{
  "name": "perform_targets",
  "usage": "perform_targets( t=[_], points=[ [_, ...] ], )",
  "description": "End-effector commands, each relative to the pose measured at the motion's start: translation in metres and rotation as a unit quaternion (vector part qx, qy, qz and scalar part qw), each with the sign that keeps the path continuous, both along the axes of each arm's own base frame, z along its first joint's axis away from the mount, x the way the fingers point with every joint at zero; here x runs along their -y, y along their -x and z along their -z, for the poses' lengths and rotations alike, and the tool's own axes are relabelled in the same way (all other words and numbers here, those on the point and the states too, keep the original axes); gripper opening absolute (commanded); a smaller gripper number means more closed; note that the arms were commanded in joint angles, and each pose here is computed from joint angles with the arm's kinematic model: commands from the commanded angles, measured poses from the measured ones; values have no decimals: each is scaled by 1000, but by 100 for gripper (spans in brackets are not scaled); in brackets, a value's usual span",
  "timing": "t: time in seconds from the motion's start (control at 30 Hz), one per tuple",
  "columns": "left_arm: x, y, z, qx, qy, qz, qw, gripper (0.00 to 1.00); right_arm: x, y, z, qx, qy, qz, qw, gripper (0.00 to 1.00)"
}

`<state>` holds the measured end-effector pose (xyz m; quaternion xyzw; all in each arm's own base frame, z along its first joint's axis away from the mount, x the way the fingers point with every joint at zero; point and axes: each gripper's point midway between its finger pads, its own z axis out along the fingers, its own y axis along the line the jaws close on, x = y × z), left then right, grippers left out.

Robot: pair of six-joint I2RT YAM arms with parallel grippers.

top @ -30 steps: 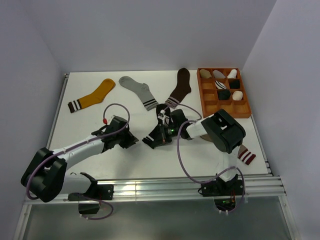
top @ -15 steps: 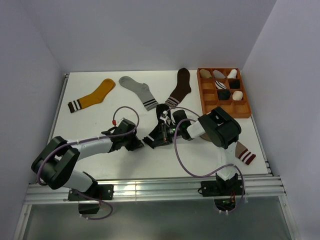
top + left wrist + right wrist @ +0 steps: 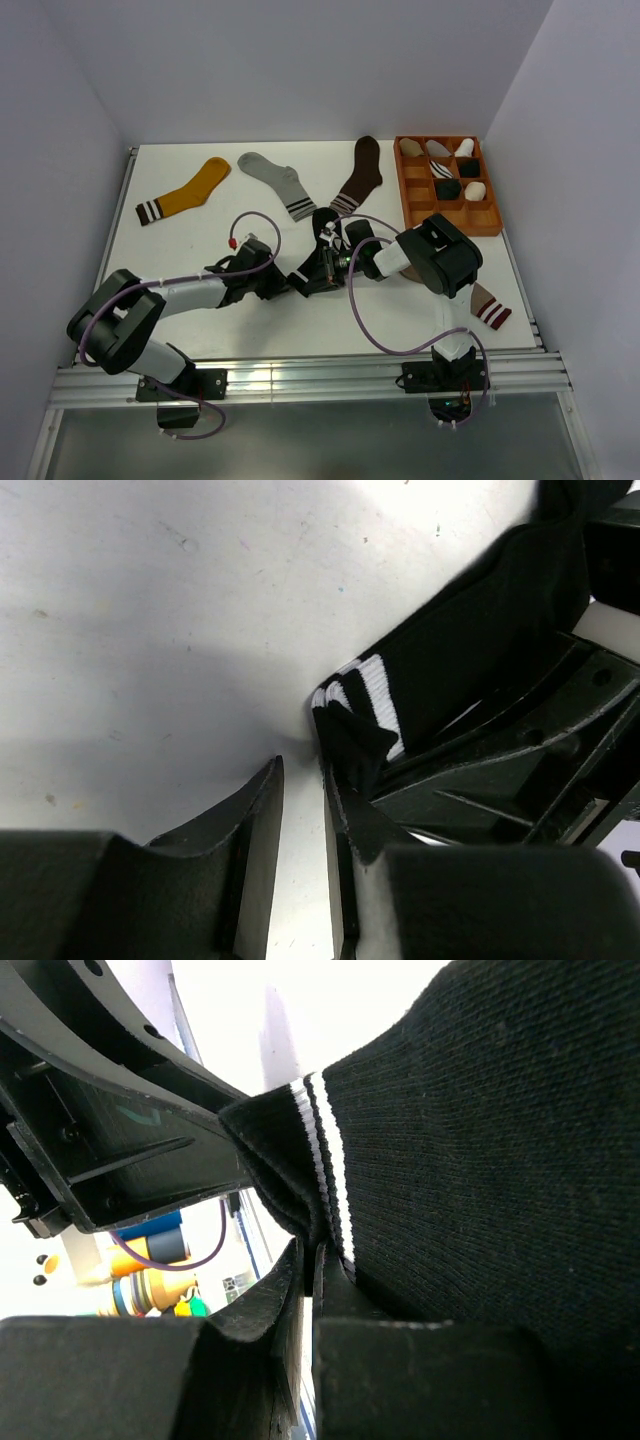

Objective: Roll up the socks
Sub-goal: Roll the sock at the center of the board.

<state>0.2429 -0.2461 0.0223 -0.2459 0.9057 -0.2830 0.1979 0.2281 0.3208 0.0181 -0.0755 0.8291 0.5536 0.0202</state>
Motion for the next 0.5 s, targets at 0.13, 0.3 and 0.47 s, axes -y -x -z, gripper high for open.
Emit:
perform_targets(
  t=[0.13,0.3,0.47],
  points=[
    [8,-9,-17,44,32,3,998,30,6,0,14,-15,28,6,999,0],
    [6,-16,-28,65,41,-3,997,32,6,-1,14,-16,28,6,999,0],
    [8,-20,-32,76,47,-3,996,33,6,-1,14,-15,30,6,999,0]
  ],
)
